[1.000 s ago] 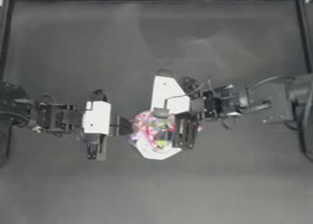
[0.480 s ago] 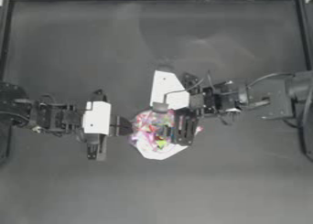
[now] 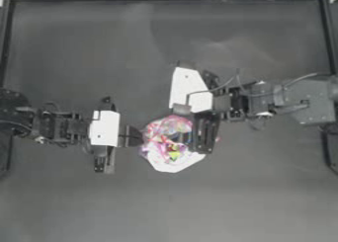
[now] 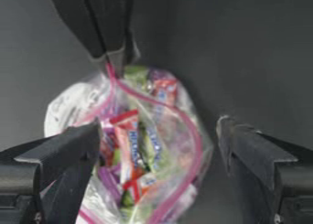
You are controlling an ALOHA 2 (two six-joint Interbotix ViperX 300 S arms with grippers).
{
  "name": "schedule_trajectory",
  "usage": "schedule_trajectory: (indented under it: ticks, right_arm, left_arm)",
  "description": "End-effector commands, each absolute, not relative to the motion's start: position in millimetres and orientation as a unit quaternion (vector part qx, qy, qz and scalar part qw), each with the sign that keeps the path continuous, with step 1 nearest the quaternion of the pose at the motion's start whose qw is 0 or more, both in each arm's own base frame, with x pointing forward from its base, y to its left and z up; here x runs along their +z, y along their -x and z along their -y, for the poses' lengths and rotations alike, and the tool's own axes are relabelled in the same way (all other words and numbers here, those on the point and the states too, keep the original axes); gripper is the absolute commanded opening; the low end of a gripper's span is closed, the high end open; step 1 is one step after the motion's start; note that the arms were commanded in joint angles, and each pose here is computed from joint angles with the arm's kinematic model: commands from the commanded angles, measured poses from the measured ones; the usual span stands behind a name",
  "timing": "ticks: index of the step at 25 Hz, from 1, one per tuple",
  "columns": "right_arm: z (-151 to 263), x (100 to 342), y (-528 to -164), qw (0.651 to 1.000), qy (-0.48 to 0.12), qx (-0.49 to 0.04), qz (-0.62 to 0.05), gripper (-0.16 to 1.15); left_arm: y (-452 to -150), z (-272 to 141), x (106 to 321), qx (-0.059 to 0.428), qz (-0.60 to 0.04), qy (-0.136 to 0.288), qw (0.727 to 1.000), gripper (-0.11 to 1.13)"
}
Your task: Put candy in bag
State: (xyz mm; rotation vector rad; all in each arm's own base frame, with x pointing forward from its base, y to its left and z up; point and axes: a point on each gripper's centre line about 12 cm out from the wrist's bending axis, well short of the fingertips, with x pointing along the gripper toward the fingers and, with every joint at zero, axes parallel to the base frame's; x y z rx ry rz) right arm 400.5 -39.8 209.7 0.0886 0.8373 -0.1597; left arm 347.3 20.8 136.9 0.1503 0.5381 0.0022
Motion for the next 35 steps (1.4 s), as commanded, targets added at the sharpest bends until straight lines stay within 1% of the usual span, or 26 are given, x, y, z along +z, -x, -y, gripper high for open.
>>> schedule_trajectory:
  ticks: [1,4,14,25,35]
  right_arm:
    - [35.5,232.8,-399.8,0.922,-0.039,-0.072,-0.378,1.01]
    - [34.2,234.2,-398.2,0.923,-0.038,-0.07,-0.377,1.01]
    - [30.2,247.8,-392.8,0.929,-0.037,-0.066,-0.361,1.01]
    - [28.3,258.6,-381.9,0.935,-0.038,-0.064,-0.348,1.01]
    - [24.5,263.9,-376.1,0.937,-0.037,-0.06,-0.341,1.01]
  left_arm:
    - [-350.2,-21.5,173.0,0.006,-0.215,-0.079,0.973,0.05]
    - [-347.7,-21.9,180.6,0.007,-0.205,-0.082,0.975,0.05]
    - [-344.0,-25.9,192.2,0.012,-0.19,-0.098,0.977,0.05]
    - [-327.7,-25.7,204.6,0.016,-0.174,-0.098,0.98,0.05]
    - [-312.0,-25.4,206.5,0.023,-0.169,-0.087,0.981,0.05]
